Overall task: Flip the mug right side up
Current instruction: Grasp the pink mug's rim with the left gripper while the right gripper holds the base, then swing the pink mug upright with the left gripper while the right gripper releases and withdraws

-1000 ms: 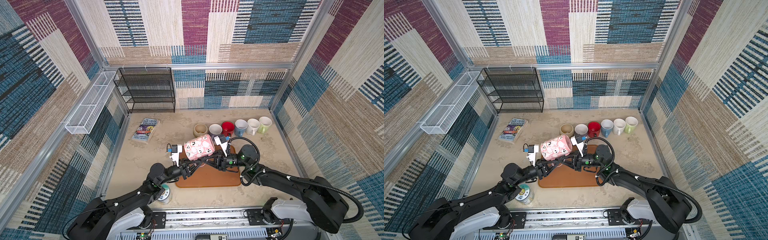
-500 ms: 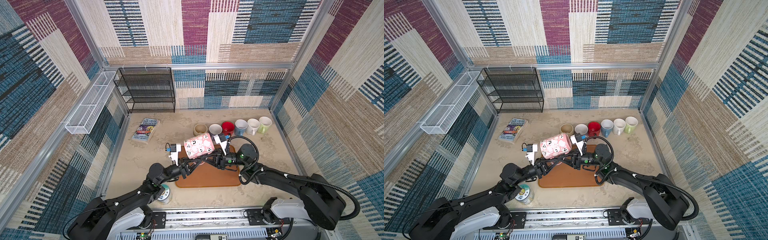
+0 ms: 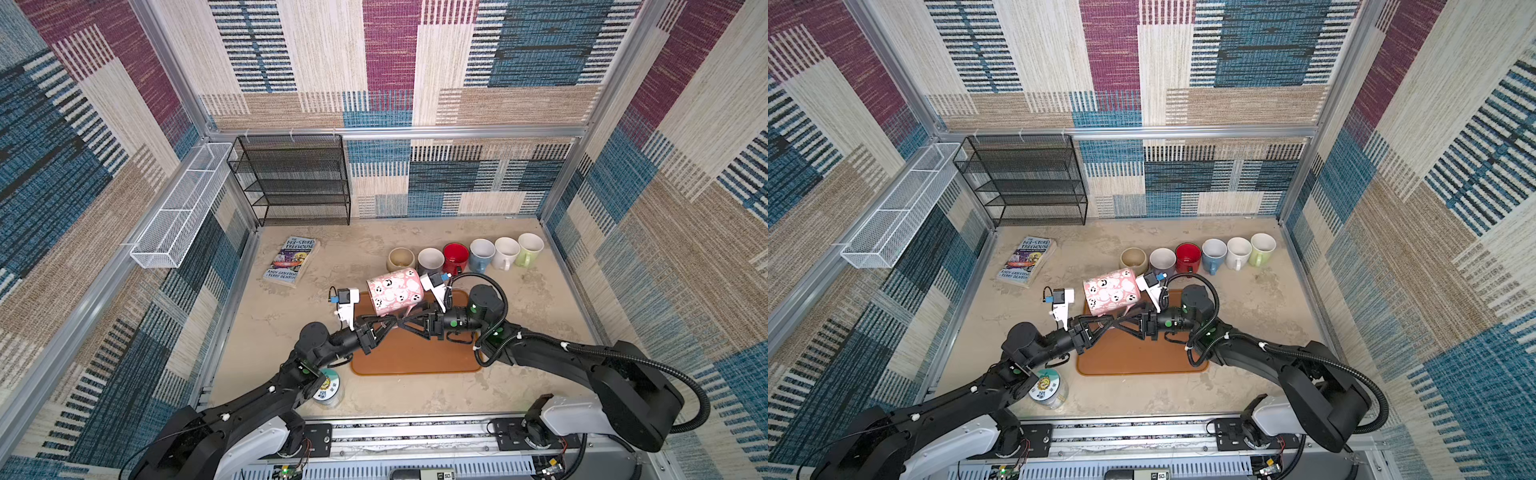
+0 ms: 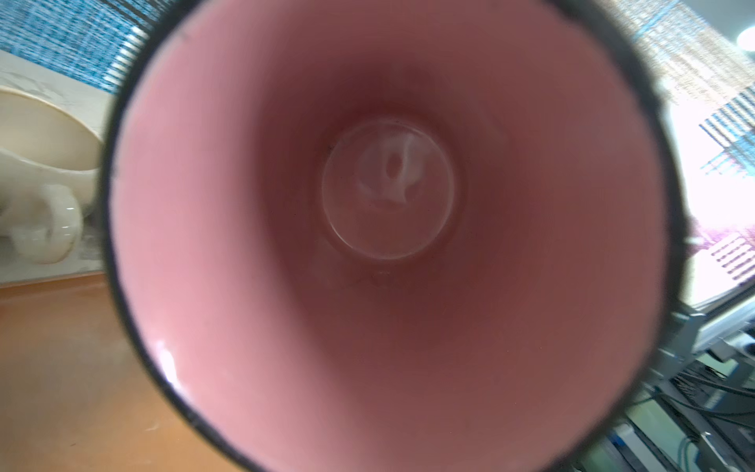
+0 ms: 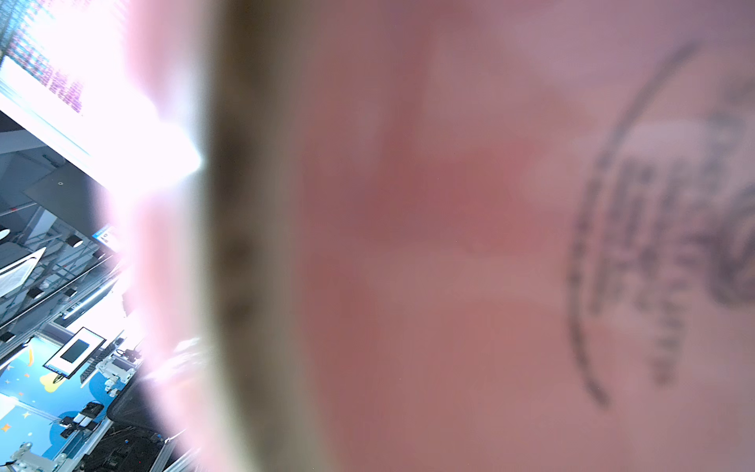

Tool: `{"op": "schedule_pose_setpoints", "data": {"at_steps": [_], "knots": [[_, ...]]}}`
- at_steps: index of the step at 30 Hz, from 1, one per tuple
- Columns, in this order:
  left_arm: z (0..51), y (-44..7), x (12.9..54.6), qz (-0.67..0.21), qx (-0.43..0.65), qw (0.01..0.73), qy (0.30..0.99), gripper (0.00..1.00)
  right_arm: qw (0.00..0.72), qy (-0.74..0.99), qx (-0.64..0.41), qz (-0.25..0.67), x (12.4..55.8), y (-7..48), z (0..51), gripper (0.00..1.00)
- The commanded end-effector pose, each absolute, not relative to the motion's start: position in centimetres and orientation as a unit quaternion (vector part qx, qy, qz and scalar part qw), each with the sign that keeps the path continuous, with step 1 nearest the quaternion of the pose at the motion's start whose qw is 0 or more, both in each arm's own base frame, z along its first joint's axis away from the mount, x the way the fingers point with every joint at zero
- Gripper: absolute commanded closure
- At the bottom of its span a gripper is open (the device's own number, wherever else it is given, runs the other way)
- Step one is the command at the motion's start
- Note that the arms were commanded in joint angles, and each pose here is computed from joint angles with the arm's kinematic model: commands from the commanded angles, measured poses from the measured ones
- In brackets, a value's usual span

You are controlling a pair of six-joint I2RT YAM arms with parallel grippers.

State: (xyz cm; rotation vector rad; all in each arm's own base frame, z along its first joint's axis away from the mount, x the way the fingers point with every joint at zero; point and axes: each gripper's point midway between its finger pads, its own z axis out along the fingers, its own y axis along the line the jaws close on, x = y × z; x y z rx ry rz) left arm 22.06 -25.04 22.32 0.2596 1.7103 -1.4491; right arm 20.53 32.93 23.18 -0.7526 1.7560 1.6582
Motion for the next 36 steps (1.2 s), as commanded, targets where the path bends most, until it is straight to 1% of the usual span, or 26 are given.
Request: {"op": "schedule_pose_setpoints", "data": {"at_steps": [1,4,13,16,17,21,23,29,36], "knots": [[22.9,-24.3,23.2,-0.556,0.1,0.463,0.683,1.0,0.312,0.652,-0.296,0.625,20.7,32.9,23.6,0.42],[21.8,-23.8,24.0,-0.532,0.084,0.455,0.709,1.0,0.312,0.658,-0.294,0.619,21.0,32.8,23.2,0.39],[19.6,-21.9,25.8,-0.482,0.036,0.442,0.756,1.0,0.321,0.685,-0.278,0.591,21.9,32.2,21.8,0.37],[19.2,-21.4,26.4,-0.455,0.036,0.437,0.775,1.0,0.325,0.696,-0.275,0.579,22.0,31.9,21.2,0.35],[19.2,-21.2,26.5,-0.446,0.035,0.437,0.78,1.0,0.327,0.698,-0.275,0.575,21.9,31.7,21.1,0.33],[19.5,-20.3,27.1,-0.426,0.029,0.441,0.789,1.0,0.355,0.695,-0.275,0.561,21.5,30.7,21.2,0.19],[19.6,-19.8,27.3,-0.413,0.028,0.443,0.795,1.0,0.367,0.692,-0.278,0.556,21.2,30.2,21.4,0.16],[19.7,-18.4,27.9,-0.367,0.021,0.449,0.814,1.0,0.381,0.695,-0.28,0.541,20.6,29.3,21.4,0.14],[19.7,-17.2,28.7,-0.313,0.012,0.438,0.843,1.0,0.398,0.692,-0.29,0.527,20.3,28.8,21.9,0.13]]}}
